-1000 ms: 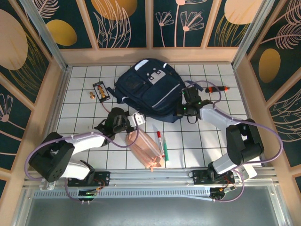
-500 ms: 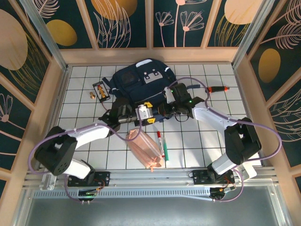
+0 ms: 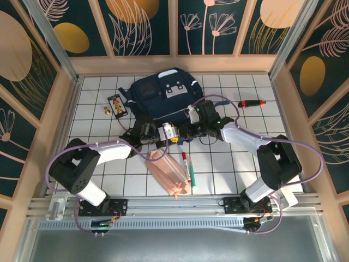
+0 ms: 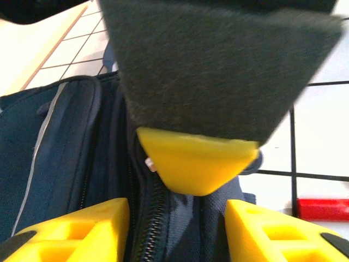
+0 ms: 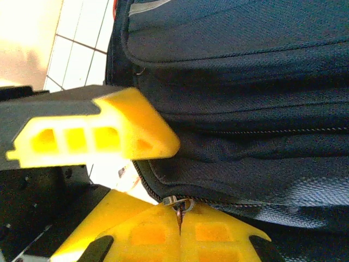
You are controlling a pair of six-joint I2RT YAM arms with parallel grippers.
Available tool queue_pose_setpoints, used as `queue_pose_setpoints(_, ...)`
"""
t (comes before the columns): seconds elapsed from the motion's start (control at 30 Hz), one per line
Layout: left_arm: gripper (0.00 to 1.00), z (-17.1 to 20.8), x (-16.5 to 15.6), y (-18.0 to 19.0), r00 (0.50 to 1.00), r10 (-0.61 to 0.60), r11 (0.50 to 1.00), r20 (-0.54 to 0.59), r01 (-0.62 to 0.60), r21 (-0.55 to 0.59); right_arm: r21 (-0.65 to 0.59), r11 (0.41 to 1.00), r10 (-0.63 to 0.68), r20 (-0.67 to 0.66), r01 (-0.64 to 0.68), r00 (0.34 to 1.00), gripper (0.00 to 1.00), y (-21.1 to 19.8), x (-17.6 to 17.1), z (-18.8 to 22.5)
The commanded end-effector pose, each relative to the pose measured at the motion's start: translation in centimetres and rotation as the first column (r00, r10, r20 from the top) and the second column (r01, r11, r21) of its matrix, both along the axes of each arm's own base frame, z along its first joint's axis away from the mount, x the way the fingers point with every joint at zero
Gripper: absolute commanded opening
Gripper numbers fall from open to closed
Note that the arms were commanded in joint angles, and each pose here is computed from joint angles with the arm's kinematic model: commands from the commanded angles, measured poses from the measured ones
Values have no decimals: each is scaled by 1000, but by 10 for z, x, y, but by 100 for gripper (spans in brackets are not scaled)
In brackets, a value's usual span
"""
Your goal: Pack books, pencil case, and school supplies into a backpack
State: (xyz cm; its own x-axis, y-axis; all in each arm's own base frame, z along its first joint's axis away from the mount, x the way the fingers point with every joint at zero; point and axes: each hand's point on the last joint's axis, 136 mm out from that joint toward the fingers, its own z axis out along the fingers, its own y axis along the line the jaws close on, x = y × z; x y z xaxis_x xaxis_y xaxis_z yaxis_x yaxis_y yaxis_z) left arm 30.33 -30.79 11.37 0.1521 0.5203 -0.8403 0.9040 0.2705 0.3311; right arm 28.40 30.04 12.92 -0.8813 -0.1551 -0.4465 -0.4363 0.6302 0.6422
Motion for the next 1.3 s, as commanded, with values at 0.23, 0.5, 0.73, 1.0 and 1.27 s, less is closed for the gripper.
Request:
queue_pose_setpoints(0.23, 0, -16, 11, 14, 999, 25, 998, -25, -23, 64, -40, 997, 66, 141, -61, 988, 0, -1, -1, 17)
queue_pose_setpoints(0.5, 0, -3, -2, 32, 999, 11, 998, 52, -14, 53, -455, 869, -125, 183, 197, 975, 0, -95, 47, -49)
queue_pose_setpoints(0.73, 0, 0, -12, 54, 995, 6, 997, 99, -14, 81, -484, 825, -265, 127, 293, 956, 0, -144, 74, -78)
queue_pose_setpoints(1.0, 35, 10, -13, 51, 997, -16, 998, 75, 11, 62, -369, 909, -177, 80, 194, 981, 0, -112, 77, -67)
queue_pose_setpoints(1.27, 65, 59, -27, 0, 979, -182, 980, 90, 188, -61, -216, 972, -81, 88, 98, 993, 0, -73, 57, -36)
